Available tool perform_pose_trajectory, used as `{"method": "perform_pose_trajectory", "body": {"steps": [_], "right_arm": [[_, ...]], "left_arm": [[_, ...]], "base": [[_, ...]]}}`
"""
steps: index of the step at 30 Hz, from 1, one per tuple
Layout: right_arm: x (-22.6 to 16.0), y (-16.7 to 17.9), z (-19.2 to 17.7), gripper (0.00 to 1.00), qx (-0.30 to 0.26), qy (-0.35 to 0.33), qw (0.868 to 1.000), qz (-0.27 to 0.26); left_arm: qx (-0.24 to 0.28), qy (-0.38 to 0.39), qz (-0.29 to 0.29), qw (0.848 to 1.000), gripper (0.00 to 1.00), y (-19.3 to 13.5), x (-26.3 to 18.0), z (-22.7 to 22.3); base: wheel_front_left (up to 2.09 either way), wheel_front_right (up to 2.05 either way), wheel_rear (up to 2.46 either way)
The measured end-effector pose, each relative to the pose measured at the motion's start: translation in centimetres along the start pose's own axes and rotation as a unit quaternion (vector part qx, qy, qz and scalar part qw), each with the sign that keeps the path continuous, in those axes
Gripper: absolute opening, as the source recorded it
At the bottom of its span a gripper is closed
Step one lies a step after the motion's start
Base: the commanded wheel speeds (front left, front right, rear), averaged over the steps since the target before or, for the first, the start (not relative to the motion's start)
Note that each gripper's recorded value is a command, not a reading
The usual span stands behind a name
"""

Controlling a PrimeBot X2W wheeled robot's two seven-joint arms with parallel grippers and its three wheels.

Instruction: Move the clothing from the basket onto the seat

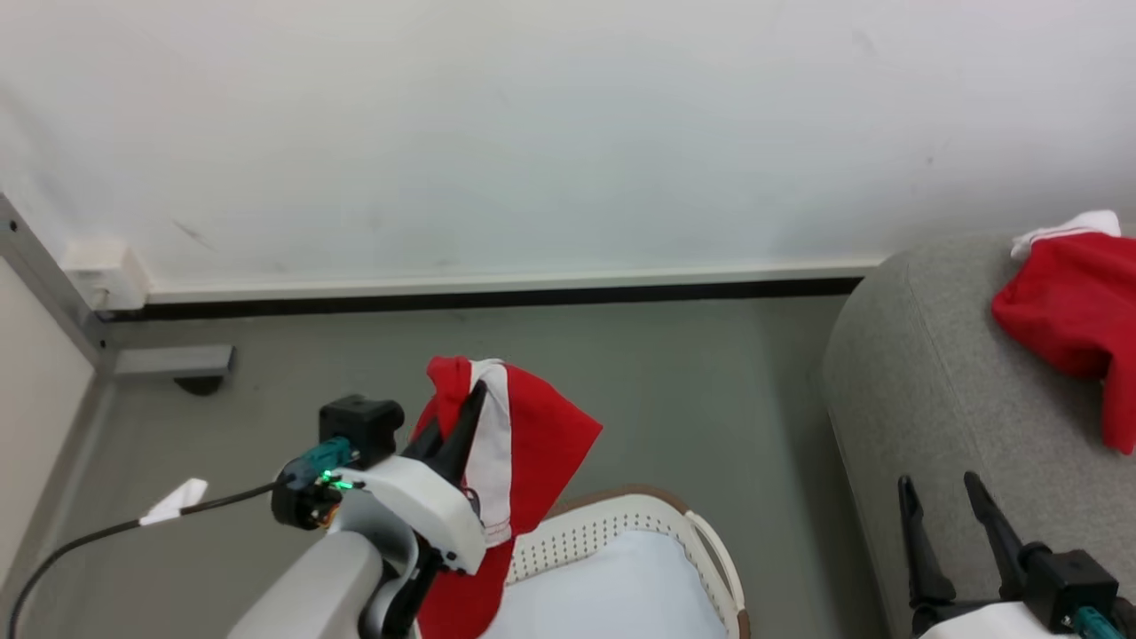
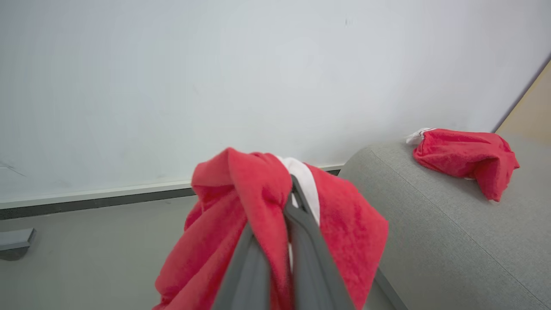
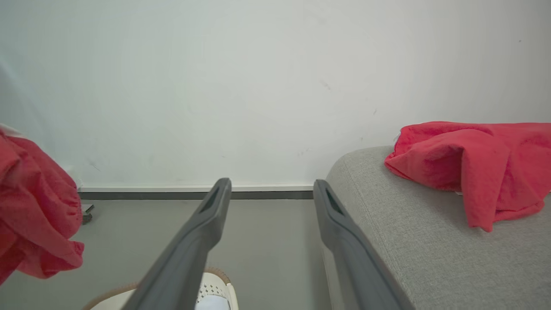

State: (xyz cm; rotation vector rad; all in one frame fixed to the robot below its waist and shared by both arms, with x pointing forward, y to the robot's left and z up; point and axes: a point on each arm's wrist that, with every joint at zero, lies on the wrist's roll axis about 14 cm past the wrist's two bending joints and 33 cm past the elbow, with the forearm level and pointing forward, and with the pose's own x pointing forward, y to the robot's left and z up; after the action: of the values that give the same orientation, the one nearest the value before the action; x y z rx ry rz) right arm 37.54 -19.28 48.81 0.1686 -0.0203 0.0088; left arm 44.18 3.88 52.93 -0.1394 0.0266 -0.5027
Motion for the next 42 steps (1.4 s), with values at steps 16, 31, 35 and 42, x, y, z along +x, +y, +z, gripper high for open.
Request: {"method": "perform_pose_trajectory", "body": {"steps": [16,31,35,42], "right_arm": [[-1.4,2.2,-0.9,1.00,0.008,0.013,0.999,0.031],[-0.8,14.6,0.8,1.00,-0.023,-0.011,0.973,0.228],[-0.7,17.8,1.6,1.00,-0.030,-0.019,0.958,0.285],[-0.7,22.0,2.0,1.00,-0.044,-0.016,0.933,0.358]], "left_arm": [[0.029,-0.087,0.008,0.996,0.00,-0.2,-3.9,8.9],[0.038,-0.092,-0.016,0.995,0.00,-1.9,-4.1,10.2],[0.038,-0.094,-0.027,0.994,0.00,-2.6,-4.3,10.4],[0.037,-0.086,-0.046,0.995,0.00,-4.0,-4.5,10.0]], "base": [[0.00,0.00,0.00],[0.00,0.00,0.00],[0.00,0.00,0.00],[0.00,0.00,0.00]]}}
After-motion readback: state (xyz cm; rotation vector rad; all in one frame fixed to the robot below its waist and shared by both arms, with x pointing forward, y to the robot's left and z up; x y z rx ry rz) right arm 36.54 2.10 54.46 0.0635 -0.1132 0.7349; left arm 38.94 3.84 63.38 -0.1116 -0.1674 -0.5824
